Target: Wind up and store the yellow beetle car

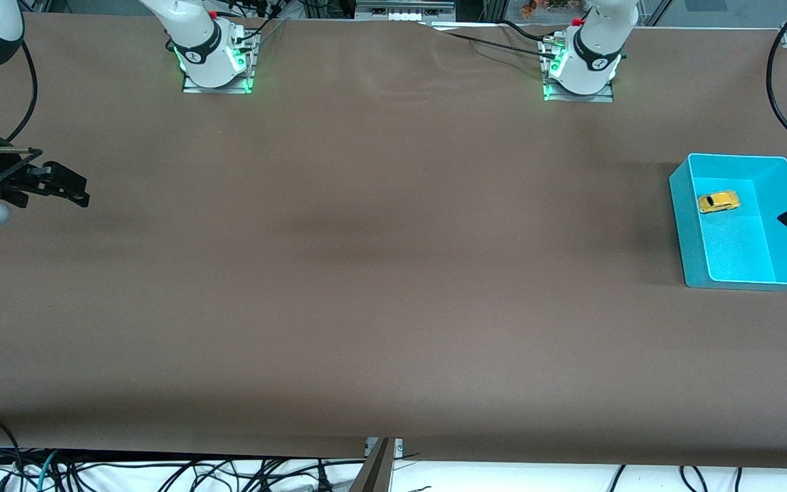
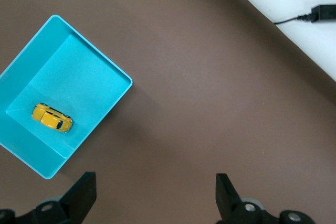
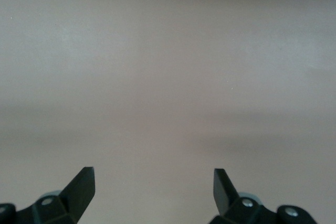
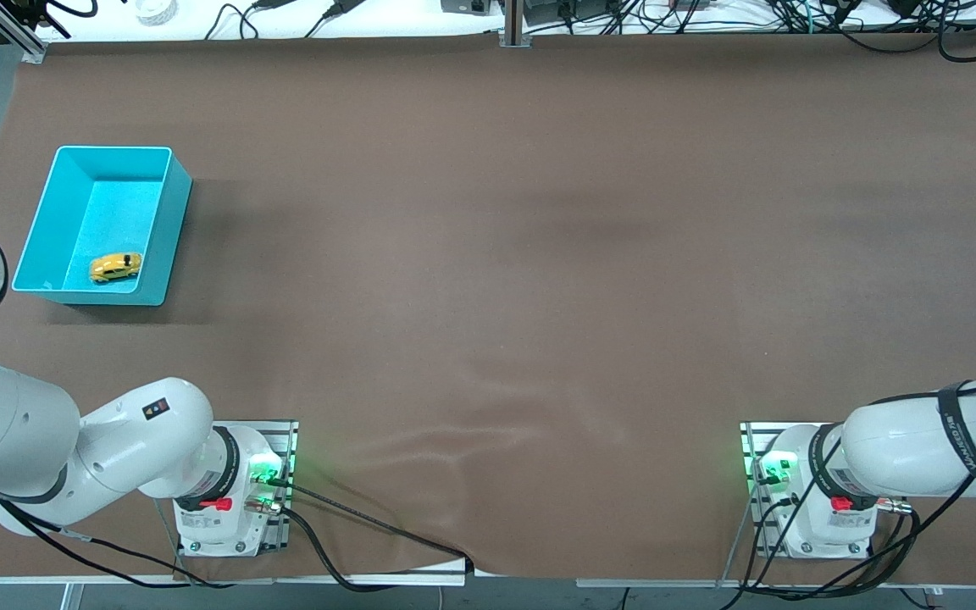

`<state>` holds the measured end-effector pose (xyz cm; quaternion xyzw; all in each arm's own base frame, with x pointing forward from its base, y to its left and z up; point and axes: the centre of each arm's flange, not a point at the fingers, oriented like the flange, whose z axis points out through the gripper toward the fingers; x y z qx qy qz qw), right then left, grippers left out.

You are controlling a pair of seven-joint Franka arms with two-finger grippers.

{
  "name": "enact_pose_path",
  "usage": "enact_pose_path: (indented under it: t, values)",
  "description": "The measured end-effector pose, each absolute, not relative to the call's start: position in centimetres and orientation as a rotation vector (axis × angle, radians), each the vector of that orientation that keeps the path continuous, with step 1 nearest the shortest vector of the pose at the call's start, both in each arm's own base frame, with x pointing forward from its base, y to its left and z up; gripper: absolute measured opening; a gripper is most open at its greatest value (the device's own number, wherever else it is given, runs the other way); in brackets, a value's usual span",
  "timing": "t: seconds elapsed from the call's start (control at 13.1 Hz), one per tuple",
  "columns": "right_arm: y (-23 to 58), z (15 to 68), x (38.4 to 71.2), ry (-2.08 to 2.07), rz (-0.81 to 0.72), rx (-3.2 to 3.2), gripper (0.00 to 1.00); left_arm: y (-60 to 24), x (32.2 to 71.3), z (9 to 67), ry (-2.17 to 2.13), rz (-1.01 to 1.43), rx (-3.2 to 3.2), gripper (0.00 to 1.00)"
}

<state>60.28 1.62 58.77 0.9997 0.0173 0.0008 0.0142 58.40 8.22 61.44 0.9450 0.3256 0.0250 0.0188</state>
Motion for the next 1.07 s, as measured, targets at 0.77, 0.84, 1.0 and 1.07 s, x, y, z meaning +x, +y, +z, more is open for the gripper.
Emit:
enact_pose_path:
  t: [0.77, 0.84, 1.0, 1.07]
  values:
    - [1.6, 58.8, 60.3, 0.055, 0.002, 3.113, 1.0, -0.8, 54.5, 63.0, 0.594, 0.025, 3.077, 1.0]
    - [1.6, 58.8, 60.3, 0.054, 0.002, 3.113, 1.0, -0.9, 54.2, 63.1, 0.545, 0.023, 3.086, 1.0]
    - [1.6, 58.8, 60.3, 0.054, 0.002, 3.113, 1.0, -0.1, 53.8, 63.3, 0.48, 0.012, 3.096, 1.0]
    - [1.6, 58.8, 60.3, 0.055, 0.002, 3.113, 1.0, 0.3, 53.7, 63.3, 0.471, 0.011, 3.093, 1.0]
